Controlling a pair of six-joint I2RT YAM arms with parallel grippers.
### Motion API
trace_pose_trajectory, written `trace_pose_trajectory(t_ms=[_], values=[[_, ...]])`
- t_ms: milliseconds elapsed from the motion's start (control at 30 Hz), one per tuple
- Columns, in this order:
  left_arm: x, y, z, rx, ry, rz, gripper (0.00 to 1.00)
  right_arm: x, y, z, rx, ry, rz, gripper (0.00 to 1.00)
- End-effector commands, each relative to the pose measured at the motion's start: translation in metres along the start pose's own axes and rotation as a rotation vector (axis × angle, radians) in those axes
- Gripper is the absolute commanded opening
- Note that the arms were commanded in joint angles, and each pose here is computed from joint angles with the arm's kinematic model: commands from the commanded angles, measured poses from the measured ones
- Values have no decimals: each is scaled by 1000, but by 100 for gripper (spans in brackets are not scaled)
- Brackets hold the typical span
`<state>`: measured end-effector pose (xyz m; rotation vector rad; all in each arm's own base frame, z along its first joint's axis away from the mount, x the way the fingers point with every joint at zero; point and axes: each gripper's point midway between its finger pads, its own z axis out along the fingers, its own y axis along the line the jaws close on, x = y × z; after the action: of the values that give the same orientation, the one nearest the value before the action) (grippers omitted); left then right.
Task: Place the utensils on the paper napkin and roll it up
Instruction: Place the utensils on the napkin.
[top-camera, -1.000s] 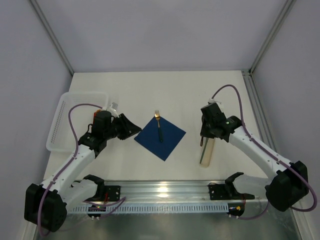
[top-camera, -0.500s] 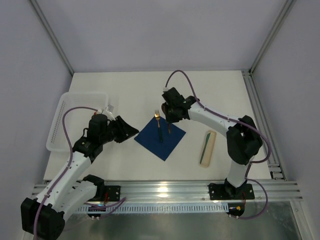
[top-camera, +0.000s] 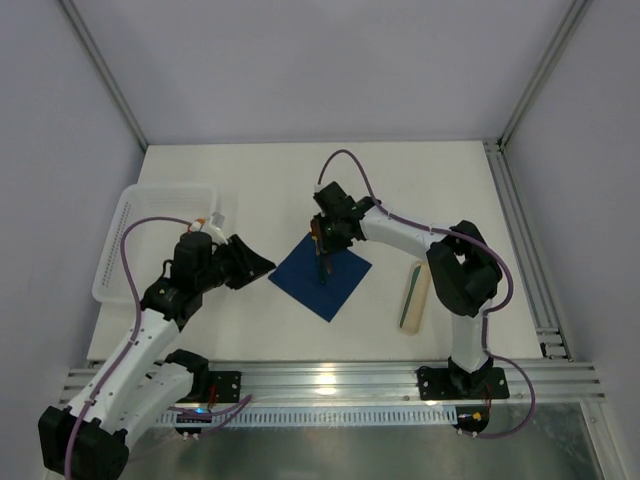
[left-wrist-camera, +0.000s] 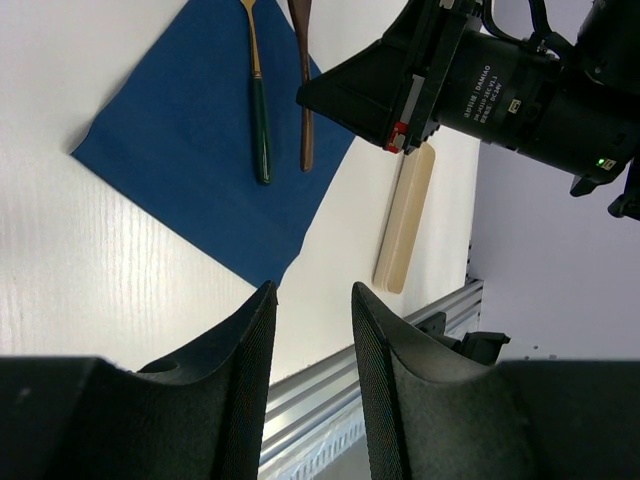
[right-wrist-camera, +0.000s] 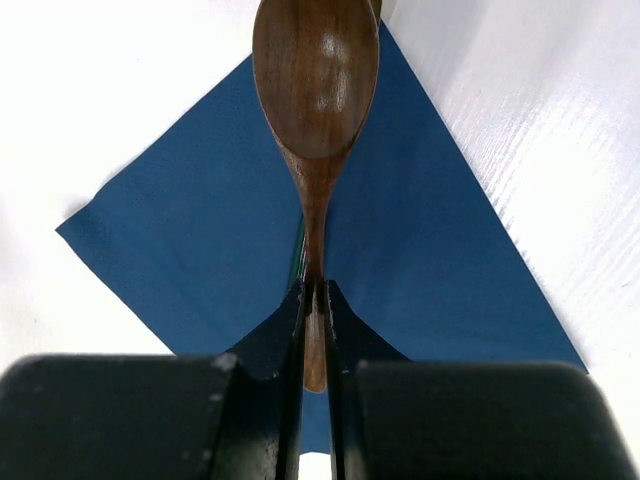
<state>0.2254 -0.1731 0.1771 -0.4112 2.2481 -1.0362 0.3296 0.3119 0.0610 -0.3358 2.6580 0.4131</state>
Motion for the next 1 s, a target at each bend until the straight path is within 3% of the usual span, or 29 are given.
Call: trace_pose_trajectory(t_ms=[0,400,967], values=[[-5,-8,-6,19,-24,33,38,-17,13,1,-35,-55,-4,4],[-4,-8,-10,18,-23,40,39,-10,2,7,23,-67,105,4],[-4,-8,-10,15,-19,40,39,1,-4,25,46,-29,103,4]])
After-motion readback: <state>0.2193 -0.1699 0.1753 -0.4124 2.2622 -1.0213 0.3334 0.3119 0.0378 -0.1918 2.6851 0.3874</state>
